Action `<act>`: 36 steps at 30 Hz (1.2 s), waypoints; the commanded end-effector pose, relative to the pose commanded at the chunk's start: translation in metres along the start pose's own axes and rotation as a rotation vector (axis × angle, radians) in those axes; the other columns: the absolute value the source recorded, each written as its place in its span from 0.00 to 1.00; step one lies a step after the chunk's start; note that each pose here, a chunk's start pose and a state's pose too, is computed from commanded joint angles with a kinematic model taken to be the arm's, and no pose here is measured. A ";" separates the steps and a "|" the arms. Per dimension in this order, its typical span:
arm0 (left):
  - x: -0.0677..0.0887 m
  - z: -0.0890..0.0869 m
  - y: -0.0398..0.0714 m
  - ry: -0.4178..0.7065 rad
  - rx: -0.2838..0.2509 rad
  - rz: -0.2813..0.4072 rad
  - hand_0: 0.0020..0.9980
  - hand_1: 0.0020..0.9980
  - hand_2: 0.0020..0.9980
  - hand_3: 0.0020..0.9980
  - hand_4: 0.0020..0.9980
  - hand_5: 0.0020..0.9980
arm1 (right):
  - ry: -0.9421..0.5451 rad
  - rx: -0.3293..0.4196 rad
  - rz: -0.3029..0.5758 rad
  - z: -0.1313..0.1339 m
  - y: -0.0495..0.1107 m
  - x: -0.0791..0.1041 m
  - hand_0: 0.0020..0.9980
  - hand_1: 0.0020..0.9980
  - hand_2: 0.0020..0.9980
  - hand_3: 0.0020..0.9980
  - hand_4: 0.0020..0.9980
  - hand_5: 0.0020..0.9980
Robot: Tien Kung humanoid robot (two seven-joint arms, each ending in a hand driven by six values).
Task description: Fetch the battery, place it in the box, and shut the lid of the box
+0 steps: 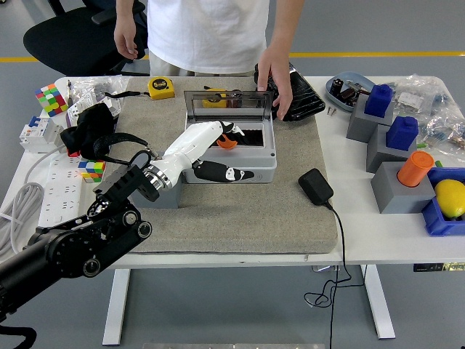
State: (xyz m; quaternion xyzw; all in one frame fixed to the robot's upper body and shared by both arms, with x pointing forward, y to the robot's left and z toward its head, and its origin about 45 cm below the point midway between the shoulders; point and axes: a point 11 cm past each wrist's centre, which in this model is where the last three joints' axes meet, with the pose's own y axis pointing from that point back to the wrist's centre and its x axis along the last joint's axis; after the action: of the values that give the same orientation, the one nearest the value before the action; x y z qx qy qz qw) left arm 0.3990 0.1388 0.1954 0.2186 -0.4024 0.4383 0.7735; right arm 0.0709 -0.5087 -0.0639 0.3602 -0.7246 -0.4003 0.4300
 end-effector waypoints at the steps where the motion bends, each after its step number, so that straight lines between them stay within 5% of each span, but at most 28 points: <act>1: 0.000 0.000 0.000 0.001 0.001 0.001 0.55 0.64 0.64 0.60 1.00 0.43 | 0.000 0.000 0.000 0.000 0.000 0.000 0.58 0.63 0.65 0.55 0.94 0.49; 18: 0.007 -0.011 -0.014 -0.013 0.044 0.042 0.56 0.65 0.64 0.61 0.99 0.43 | 0.002 0.002 -0.002 -0.001 0.000 -0.001 0.58 0.63 0.65 0.55 0.94 0.49; 36: 0.019 -0.002 -0.027 0.009 0.020 0.106 0.56 0.65 0.65 0.61 0.99 0.43 | 0.007 0.013 -0.011 -0.005 0.000 -0.005 0.58 0.63 0.65 0.55 0.94 0.49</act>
State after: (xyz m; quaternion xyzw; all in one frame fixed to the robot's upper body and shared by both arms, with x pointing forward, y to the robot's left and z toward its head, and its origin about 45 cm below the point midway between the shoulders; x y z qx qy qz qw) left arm 0.4282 0.1356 0.2100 0.2026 -0.4054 0.4837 0.7488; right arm 0.0771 -0.5056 -0.0638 0.3685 -0.7237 -0.3967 0.4279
